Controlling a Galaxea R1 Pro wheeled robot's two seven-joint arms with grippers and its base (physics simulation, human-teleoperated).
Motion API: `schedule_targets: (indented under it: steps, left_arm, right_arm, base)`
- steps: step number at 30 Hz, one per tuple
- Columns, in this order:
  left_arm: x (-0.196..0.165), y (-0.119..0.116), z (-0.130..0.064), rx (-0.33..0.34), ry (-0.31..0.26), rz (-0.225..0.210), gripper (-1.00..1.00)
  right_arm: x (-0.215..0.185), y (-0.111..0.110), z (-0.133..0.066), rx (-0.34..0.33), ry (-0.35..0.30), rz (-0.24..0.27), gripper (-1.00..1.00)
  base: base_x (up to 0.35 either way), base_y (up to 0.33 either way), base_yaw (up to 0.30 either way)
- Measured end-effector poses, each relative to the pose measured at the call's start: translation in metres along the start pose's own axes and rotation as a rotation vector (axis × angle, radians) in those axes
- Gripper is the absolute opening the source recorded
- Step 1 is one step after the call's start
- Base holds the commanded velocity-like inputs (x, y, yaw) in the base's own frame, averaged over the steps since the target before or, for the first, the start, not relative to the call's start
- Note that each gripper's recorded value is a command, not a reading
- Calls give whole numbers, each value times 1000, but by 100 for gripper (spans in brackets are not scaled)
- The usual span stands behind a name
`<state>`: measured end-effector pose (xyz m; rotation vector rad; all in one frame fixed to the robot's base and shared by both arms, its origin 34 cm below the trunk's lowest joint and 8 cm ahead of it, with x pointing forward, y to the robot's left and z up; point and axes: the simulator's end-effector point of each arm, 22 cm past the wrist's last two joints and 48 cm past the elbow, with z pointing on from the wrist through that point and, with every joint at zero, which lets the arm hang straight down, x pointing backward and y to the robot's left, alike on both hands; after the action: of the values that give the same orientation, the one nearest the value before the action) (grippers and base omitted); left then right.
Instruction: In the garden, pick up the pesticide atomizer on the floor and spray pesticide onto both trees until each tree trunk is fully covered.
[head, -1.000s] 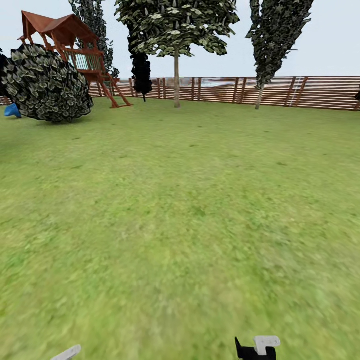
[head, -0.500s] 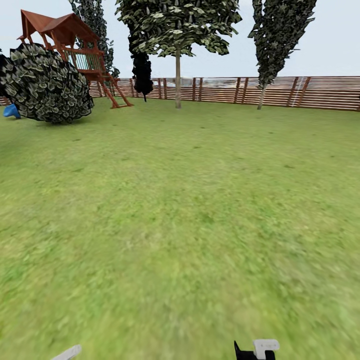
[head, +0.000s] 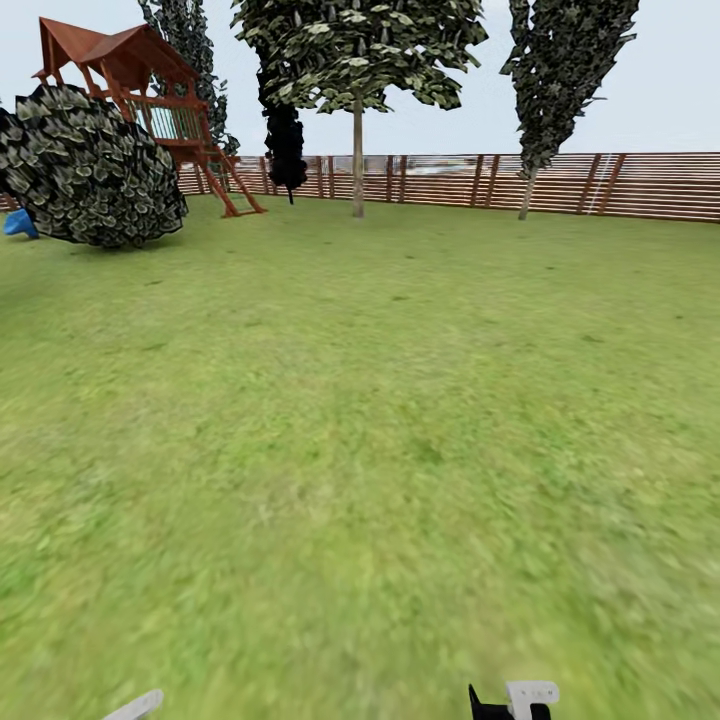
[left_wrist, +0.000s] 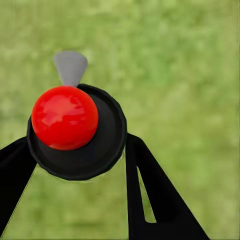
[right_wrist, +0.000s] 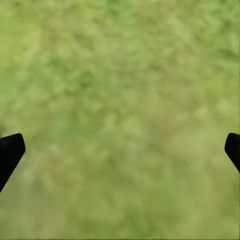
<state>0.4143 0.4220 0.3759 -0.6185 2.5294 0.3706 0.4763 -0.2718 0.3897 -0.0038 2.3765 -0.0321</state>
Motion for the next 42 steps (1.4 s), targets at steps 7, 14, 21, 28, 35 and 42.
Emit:
schedule_targets:
  steps: [7,14,21,28,35,42]
  left_arm:
    - [0,0,0,-2,0,2,-100]
    - [1,-2,0,0,1,4,-100]
    - [2,-5,-1,3,3,4,-100]
    - [2,-4,-1,3,3,2,-100]
    - [2,-5,-1,4,2,4,-100]
    - [2,-5,-1,4,3,5,-100]
  right_arm:
    - [0,0,0,0,0,0,100]
    - [12,1,-5,-2,17,1,100]
    - [14,5,-7,-5,20,4,100]
    - [18,5,-8,-5,26,3,100]
    - [19,5,-9,-5,28,3,100]
    - [19,4,-9,-5,28,3,100]
  base:
    - [307,129,0]
    - [335,75,0]
    - [337,71,0]
    - [338,21,0]
    - [340,0,0]
    - [340,0,0]
